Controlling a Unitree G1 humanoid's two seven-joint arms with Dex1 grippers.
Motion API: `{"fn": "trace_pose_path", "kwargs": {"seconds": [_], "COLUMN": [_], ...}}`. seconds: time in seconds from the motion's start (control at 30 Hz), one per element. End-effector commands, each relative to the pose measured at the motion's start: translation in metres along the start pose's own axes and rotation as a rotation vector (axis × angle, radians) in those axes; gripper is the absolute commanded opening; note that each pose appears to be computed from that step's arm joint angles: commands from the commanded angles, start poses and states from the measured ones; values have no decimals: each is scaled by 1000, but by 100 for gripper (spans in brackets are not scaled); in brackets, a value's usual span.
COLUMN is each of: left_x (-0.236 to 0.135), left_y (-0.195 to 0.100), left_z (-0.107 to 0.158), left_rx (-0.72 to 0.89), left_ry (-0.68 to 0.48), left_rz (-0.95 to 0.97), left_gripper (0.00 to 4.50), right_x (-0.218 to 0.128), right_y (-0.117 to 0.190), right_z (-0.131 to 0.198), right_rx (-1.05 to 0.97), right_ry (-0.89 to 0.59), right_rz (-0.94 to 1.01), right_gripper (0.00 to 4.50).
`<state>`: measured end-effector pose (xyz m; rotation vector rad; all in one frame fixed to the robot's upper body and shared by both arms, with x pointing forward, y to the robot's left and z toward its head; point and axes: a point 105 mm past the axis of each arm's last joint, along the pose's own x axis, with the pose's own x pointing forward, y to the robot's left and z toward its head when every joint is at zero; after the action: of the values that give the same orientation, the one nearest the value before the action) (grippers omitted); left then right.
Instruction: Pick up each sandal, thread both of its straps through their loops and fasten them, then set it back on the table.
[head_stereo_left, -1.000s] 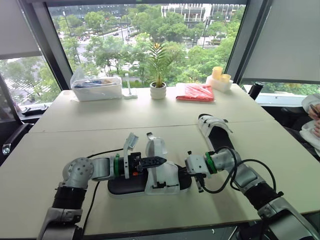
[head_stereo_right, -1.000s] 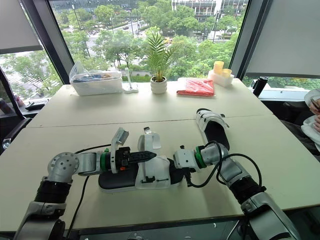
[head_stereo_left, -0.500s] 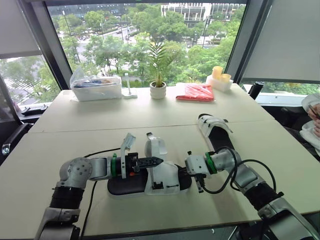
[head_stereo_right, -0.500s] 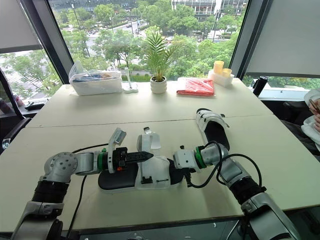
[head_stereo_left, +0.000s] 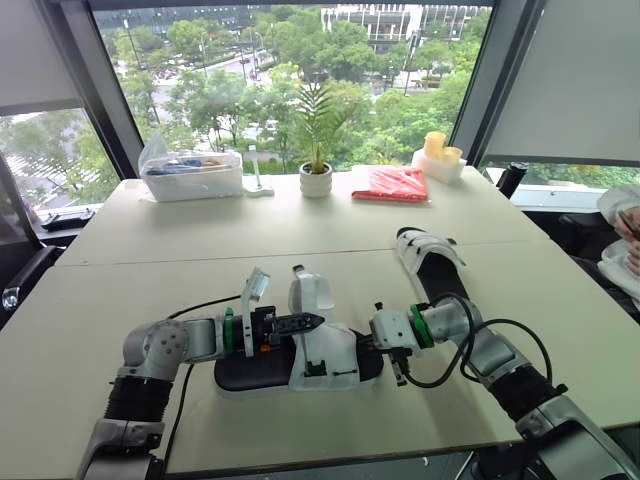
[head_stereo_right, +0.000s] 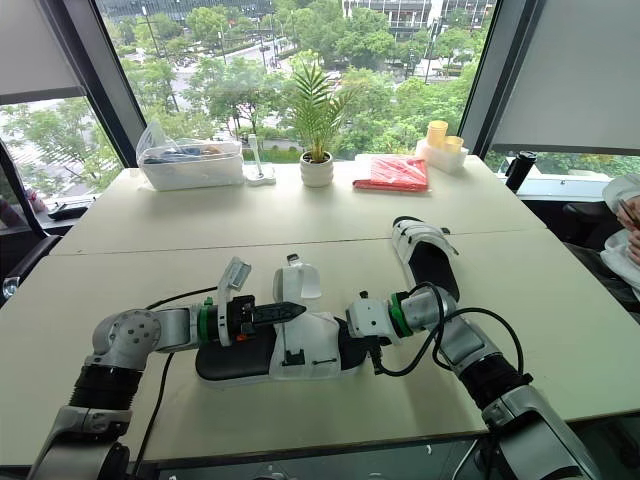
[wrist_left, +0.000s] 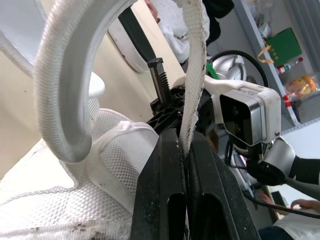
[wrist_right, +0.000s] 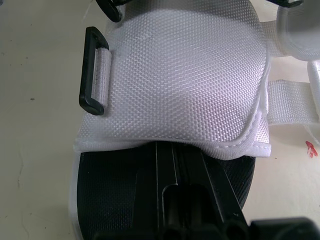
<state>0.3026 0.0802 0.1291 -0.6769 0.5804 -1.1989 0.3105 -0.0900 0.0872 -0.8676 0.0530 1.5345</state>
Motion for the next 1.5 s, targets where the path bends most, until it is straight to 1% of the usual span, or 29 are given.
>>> {"fn": "trace_pose_path", "kwargs": {"seconds": [0.03,0.2,0.37,0.5,0.63,0.87,1.1,1.3,1.5], "left_x": [0,-1,-1,0,3,4,3,0,-4], "left_y": [-6,-13,-15,-13,-10,-25,-40,-34,-26], "left_z": [3,-6,-7,-10,-6,1,-9,-9,-9], "left_rx": [20,62,79,157,259,328,411,478,510], "left_ry": [-11,41,41,55,21,24,90,105,108], "left_rz": [-31,-61,-59,-39,-12,-70,-126,-85,-52], "left_gripper": [4,4,4,4,4,4,4,4,4], "right_x": [2,2,3,3,4,4,4,4,4], "right_y": [18,18,18,17,17,19,19,19,19], "right_z": [-29,-29,-29,-29,-28,-28,-28,-28,-28], "right_rx": [97,97,97,97,97,99,99,98,99], "right_ry": [113,115,114,111,109,110,109,109,109], "right_rz": [41,41,38,36,35,38,38,37,36], "right_gripper": [0,0,0,0,0,0,0,0,0]}}
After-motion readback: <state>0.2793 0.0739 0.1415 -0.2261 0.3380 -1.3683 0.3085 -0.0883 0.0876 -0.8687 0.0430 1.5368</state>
